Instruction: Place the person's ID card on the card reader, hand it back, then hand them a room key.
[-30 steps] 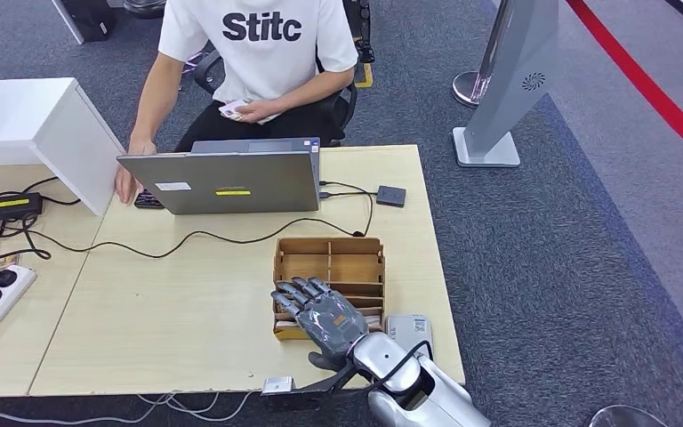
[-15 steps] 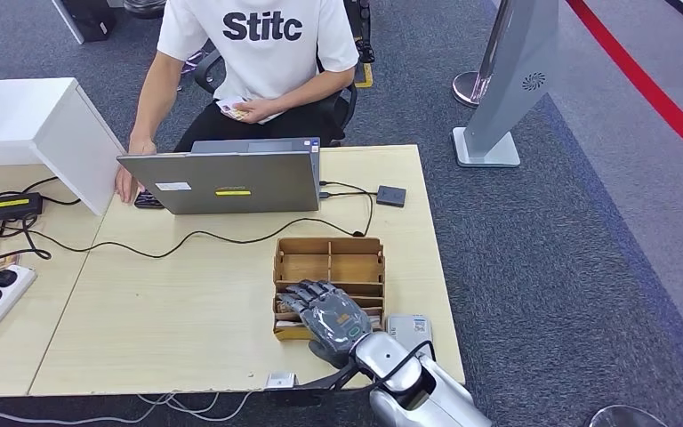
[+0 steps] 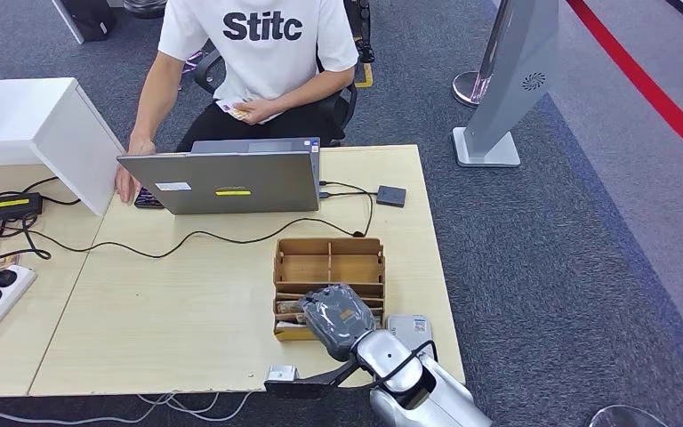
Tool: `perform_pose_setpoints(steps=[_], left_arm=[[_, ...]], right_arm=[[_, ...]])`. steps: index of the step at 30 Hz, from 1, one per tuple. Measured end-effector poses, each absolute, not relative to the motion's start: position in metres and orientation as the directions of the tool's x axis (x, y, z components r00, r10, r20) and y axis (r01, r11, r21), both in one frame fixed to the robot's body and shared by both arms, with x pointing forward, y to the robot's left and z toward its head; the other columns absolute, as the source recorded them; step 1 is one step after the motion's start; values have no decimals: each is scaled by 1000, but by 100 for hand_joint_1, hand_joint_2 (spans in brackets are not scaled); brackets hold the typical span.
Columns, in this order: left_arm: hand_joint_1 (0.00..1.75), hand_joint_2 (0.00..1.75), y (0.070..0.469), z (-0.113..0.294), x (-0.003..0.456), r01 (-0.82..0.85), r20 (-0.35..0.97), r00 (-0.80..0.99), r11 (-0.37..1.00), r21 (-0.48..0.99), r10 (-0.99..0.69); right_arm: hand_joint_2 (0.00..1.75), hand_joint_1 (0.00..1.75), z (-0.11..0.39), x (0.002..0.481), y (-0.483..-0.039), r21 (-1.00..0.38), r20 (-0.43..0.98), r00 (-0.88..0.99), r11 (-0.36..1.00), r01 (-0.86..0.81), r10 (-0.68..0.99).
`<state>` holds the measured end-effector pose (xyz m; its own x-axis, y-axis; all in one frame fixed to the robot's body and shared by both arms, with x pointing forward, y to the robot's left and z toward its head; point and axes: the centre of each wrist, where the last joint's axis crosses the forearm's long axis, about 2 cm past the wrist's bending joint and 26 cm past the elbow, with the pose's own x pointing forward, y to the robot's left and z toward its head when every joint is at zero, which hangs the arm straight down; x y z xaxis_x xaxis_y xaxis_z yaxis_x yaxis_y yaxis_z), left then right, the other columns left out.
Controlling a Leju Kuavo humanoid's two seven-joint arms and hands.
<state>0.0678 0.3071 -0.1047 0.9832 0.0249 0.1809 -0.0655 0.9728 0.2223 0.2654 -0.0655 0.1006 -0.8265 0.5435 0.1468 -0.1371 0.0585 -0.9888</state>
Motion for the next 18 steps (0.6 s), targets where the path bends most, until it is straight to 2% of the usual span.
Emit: perform_pose_setpoints(steps=[13,18], left_arm=[[0,175,307,-105,68,-70,173,984,972,225,31],[0,175,307,-105,66,-80,168,985,971,224,42]], right_arm=[[175,175,122,264,-59,-992,118,-822,94,-78,557],[175,175,141,258,-56,-980,142,-802,199,-29,581]])
